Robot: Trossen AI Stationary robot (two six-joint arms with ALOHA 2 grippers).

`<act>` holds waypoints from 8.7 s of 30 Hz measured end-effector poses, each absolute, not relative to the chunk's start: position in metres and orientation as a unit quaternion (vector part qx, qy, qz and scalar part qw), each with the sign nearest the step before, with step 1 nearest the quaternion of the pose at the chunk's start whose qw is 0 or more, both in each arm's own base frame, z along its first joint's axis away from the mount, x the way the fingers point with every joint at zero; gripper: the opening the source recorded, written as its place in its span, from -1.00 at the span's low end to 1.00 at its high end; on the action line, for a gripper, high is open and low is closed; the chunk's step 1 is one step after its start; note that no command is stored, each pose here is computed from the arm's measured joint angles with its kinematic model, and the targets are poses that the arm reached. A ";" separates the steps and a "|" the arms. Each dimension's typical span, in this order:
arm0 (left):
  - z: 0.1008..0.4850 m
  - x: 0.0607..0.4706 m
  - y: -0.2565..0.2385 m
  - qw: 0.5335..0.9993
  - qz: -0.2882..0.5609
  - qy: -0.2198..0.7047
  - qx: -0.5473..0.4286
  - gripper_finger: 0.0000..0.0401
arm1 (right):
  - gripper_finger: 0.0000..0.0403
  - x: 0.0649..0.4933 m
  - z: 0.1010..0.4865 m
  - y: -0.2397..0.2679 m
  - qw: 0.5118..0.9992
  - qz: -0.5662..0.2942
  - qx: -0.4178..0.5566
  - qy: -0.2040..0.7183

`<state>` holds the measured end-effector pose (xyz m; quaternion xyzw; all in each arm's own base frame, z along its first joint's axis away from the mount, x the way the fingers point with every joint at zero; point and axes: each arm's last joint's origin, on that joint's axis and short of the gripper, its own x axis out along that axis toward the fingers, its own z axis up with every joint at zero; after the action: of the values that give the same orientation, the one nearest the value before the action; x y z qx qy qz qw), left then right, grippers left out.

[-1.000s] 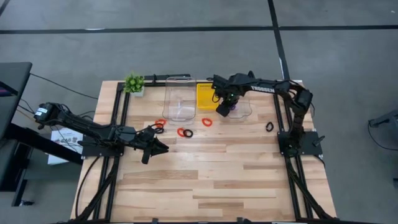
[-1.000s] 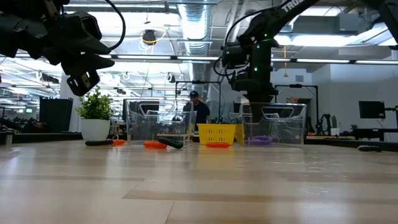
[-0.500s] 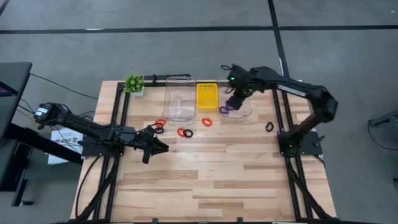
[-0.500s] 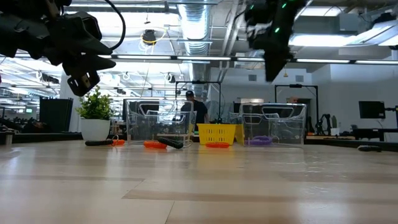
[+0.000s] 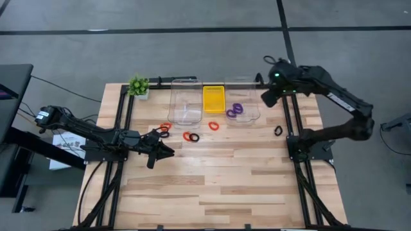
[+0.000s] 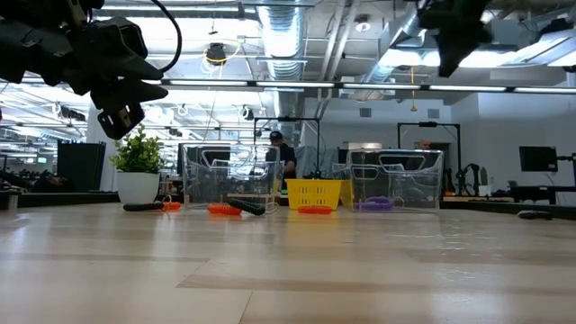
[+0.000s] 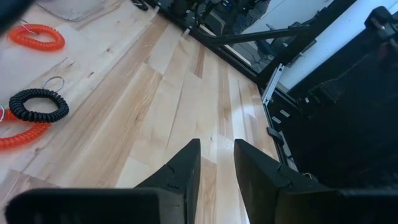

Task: Sort spring keychains
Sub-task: Put the right black spring keychain into the left transparent bin

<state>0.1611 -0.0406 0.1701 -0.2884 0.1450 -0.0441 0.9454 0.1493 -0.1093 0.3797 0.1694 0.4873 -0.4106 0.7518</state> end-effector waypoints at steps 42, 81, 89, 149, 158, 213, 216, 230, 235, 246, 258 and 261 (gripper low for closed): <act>0.170 0.161 -0.040 0.948 -0.036 0.142 -0.282 -0.53 | -0.62 0.113 0.188 -0.063 0.638 -0.341 0.321 0.611; 0.170 0.161 -0.040 0.948 -0.036 0.142 -0.284 -0.53 | -0.62 0.143 0.142 -0.065 0.530 -0.366 0.258 0.720; 0.170 0.161 -0.040 0.947 -0.036 0.142 -0.284 -0.53 | -0.62 0.147 0.143 -0.057 0.544 -0.351 0.238 0.724; 0.170 0.161 -0.040 0.945 -0.039 0.143 -0.290 -0.53 | -0.63 0.177 0.134 -0.010 0.645 -0.192 0.259 0.692; 0.170 0.161 -0.040 0.946 -0.037 0.143 -0.289 -0.53 | -0.67 0.198 0.138 0.010 0.712 -0.132 0.260 0.639; 0.170 0.161 -0.040 0.948 -0.036 0.142 -0.282 -0.53 | -0.97 0.300 0.304 0.059 0.958 0.055 0.178 0.219; 0.170 0.161 -0.040 0.948 -0.036 0.142 -0.282 -0.53 | -0.97 0.303 0.327 0.059 0.970 0.062 0.147 0.183; 0.180 0.163 -0.040 0.955 -0.047 0.089 -0.280 -0.53 | -0.98 0.304 0.340 0.059 0.976 0.057 0.124 0.167; 0.198 0.166 -0.034 0.964 -0.051 -0.006 -0.263 -0.53 | -0.97 0.304 0.340 0.058 0.977 0.050 0.123 0.166; 0.239 0.168 -0.018 0.950 -0.049 -0.166 -0.260 -0.53 | -0.98 0.305 0.345 0.059 0.981 0.052 0.126 0.139; 0.285 0.211 -0.020 0.967 -0.118 -0.167 -0.152 -0.53 | -0.97 0.306 0.351 0.062 0.982 0.073 0.131 0.111; 0.291 0.223 -0.019 0.968 -0.144 -0.157 -0.134 -0.53 | -0.97 0.306 0.353 0.065 0.982 0.090 0.133 0.102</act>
<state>0.2232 -0.0189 0.2907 -0.1339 -0.1570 -0.1440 0.9678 0.3060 0.0649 0.3533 0.1332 0.1016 0.0898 0.9818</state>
